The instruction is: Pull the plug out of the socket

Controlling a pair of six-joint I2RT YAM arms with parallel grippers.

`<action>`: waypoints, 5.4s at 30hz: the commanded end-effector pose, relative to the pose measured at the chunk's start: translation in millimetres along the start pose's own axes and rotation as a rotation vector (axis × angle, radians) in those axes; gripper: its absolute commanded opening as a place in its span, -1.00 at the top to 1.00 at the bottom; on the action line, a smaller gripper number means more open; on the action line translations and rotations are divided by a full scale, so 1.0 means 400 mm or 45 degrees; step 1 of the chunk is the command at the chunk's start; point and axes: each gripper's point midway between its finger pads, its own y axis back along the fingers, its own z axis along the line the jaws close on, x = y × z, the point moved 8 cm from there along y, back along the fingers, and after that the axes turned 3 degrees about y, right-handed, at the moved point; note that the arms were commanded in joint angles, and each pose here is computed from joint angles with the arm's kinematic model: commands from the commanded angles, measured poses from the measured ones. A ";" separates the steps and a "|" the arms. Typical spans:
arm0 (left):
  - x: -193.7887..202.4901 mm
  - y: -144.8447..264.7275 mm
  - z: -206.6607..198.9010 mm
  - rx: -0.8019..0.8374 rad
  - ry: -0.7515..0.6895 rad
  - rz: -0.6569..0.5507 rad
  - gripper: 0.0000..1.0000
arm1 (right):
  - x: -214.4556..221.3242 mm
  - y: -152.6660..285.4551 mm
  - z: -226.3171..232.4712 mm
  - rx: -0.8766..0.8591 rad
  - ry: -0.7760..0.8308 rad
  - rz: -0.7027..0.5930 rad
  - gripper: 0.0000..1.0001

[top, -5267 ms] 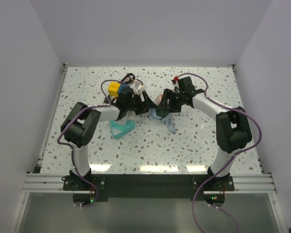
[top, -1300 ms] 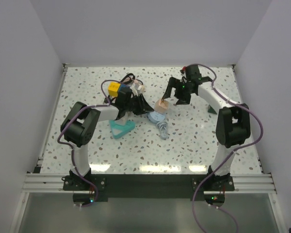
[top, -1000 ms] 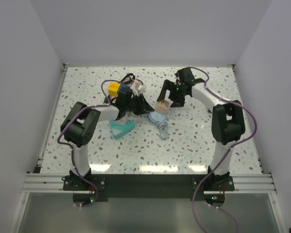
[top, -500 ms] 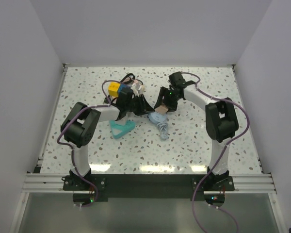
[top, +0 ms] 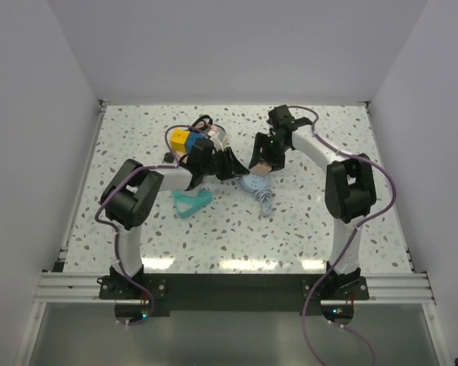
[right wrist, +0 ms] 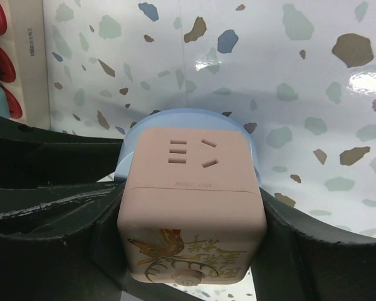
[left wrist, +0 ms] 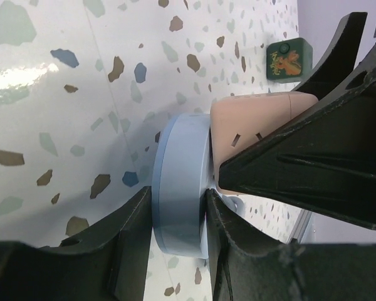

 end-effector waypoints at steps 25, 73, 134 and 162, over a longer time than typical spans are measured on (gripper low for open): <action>0.073 -0.034 0.231 -0.407 0.124 0.078 1.00 | -0.045 0.179 -0.039 -0.250 0.021 -0.090 1.00; 0.036 -0.030 0.144 -0.227 0.076 0.092 1.00 | -0.343 0.167 -0.619 0.927 -0.596 -0.464 -0.01; -0.625 -0.196 0.120 0.178 0.588 -0.849 0.94 | 0.052 0.144 -0.205 -0.046 -0.130 -0.187 -0.98; -0.417 0.375 -0.158 -0.167 -0.046 -0.840 -1.00 | 0.074 0.107 0.040 -0.224 0.232 -0.127 -0.98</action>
